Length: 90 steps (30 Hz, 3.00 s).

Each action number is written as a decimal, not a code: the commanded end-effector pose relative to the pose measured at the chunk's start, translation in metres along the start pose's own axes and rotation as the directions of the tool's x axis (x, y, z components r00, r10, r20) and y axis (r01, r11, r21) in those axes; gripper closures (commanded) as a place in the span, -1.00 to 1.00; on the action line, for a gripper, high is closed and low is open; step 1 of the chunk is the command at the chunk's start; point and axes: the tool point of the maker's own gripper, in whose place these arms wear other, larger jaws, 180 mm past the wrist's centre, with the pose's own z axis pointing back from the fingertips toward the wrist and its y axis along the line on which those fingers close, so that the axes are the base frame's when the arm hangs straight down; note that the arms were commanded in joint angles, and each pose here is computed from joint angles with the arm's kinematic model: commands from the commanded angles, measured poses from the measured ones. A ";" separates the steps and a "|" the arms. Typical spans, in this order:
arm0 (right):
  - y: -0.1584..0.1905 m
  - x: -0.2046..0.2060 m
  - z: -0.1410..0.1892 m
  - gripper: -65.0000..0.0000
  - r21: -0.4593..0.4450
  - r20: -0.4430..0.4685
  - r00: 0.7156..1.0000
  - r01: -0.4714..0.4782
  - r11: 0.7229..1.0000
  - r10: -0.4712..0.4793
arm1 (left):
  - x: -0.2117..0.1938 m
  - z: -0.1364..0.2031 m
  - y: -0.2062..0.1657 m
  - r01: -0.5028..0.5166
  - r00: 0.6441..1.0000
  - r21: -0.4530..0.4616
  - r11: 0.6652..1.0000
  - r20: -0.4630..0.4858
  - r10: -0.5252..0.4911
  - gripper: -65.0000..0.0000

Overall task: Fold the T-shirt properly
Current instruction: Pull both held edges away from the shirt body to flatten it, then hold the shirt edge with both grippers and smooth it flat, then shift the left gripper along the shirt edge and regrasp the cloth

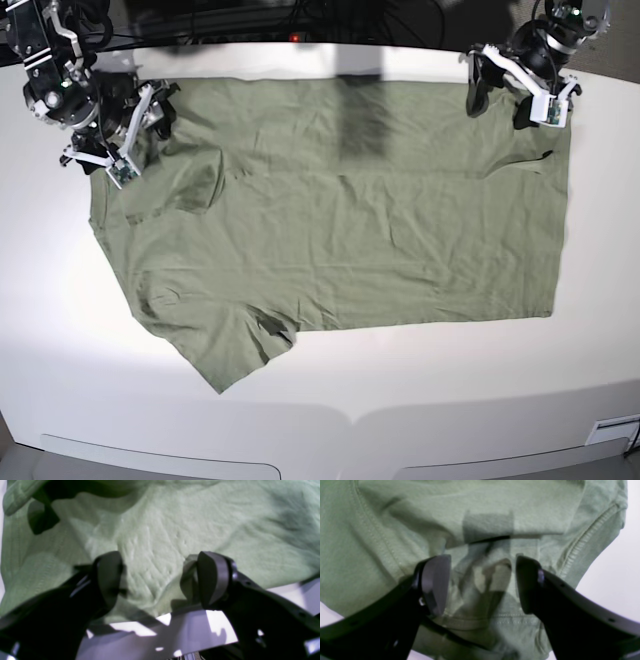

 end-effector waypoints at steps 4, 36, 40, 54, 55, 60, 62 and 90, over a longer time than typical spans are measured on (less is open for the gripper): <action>0.007 -0.043 0.004 -0.28 0.019 -0.170 0.985 -0.038 0.999 0.040 | -0.148 0.056 -0.006 0.020 0.736 -0.007 1.000 -0.676 -0.019 -0.39; 0.018 -0.050 0.016 -0.28 0.002 -0.157 0.987 -0.035 0.999 0.035 | -0.166 0.074 0.001 0.110 0.700 -0.004 0.994 -0.709 -0.080 -0.39; 0.018 -0.048 0.016 -0.28 0.002 -0.151 0.988 -0.035 0.999 0.035 | -0.153 0.064 0.008 0.131 0.725 0.017 0.991 -0.683 -0.084 -0.39; 0.017 -0.045 0.016 -0.28 0.000 -0.137 0.990 -0.035 0.999 0.035 | -0.106 0.044 0.004 0.175 0.809 0.009 0.985 -0.572 -0.138 -0.39; 0.017 -0.045 0.016 -0.28 0.000 -0.136 0.990 -0.035 0.999 0.035 | -0.106 0.044 0.004 0.175 0.809 0.009 0.984 -0.571 -0.139 -0.39; 0.014 -0.032 0.016 -0.28 -0.012 -0.104 0.994 -0.043 0.999 0.042 | -0.099 0.039 0.003 0.176 0.833 0.009 0.984 -0.534 -0.144 -0.39; 0.011 -0.021 0.016 -0.28 -0.021 -0.077 0.996 -0.040 0.999 0.039 | -0.097 0.038 0.003 0.176 0.840 0.009 0.984 -0.523 -0.145 -0.39; 0.012 -0.039 0.015 -0.28 -0.028 -0.211 0.972 -0.107 0.994 0.098 | -0.069 0.027 0.007 0.209 0.851 0.017 0.978 -0.495 -0.173 -0.39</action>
